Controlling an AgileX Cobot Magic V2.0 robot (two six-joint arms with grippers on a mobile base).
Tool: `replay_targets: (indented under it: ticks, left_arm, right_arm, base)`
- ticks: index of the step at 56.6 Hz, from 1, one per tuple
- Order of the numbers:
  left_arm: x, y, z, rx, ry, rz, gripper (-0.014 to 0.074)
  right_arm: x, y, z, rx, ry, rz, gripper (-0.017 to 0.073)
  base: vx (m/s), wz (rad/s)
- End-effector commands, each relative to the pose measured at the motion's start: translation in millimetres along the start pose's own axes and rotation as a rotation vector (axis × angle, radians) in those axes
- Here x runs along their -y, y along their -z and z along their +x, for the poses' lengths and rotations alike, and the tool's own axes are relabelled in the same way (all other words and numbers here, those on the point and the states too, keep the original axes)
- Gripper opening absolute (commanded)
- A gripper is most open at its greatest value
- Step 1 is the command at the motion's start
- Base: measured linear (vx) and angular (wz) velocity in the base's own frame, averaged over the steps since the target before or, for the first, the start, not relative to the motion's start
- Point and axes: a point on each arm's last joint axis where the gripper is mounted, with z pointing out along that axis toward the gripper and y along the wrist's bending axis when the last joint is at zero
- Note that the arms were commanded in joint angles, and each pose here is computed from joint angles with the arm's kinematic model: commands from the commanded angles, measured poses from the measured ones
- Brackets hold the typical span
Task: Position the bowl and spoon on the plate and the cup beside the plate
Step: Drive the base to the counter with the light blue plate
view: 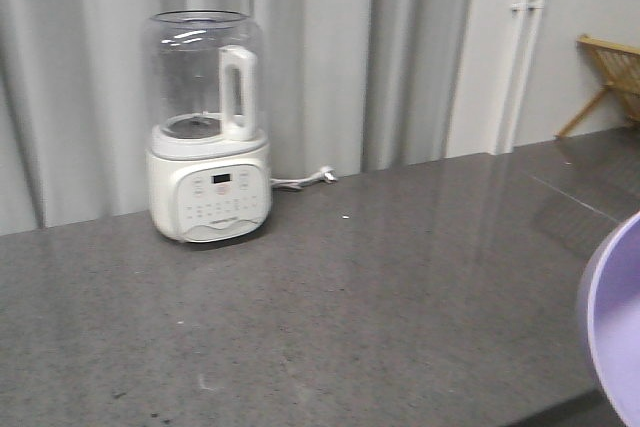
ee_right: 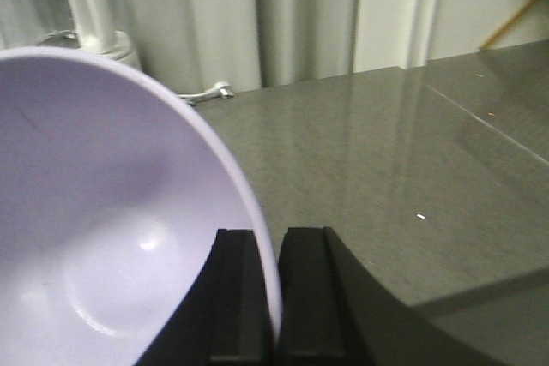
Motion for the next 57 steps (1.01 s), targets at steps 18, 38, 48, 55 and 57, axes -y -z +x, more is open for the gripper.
replay_targets:
  ticks: [18, 38, 48, 55, 57]
  left_arm:
    - [2.5, 3.0, -13.7, 0.099, 0.008, 0.020, 0.0000]
    - [2.5, 3.0, -13.7, 0.099, 0.008, 0.020, 0.0000]
    - [2.5, 3.0, -13.7, 0.099, 0.008, 0.020, 0.0000]
    - [2.5, 3.0, -13.7, 0.099, 0.008, 0.020, 0.0000]
    - [2.5, 3.0, -13.7, 0.099, 0.008, 0.020, 0.0000]
  right_arm:
    - [0.1, 2.8, -15.1, 0.105, 0.008, 0.008, -0.0008]
    - [0.1, 2.8, -15.0, 0.104, 0.008, 0.008, -0.0008]
    - [0.1, 2.8, -14.9, 0.103, 0.008, 0.007, -0.0008]
    - [0.1, 2.8, -14.7, 0.101, 0.008, 0.007, -0.0008]
    - [0.1, 2.8, -14.6, 0.100, 0.008, 0.007, -0.0008]
  base:
    - [-0.16, -0.72]
    - [-0.13, -0.62]
    - [-0.06, -0.57]
    - [0.00, -0.53]
    - [0.04, -0.54]
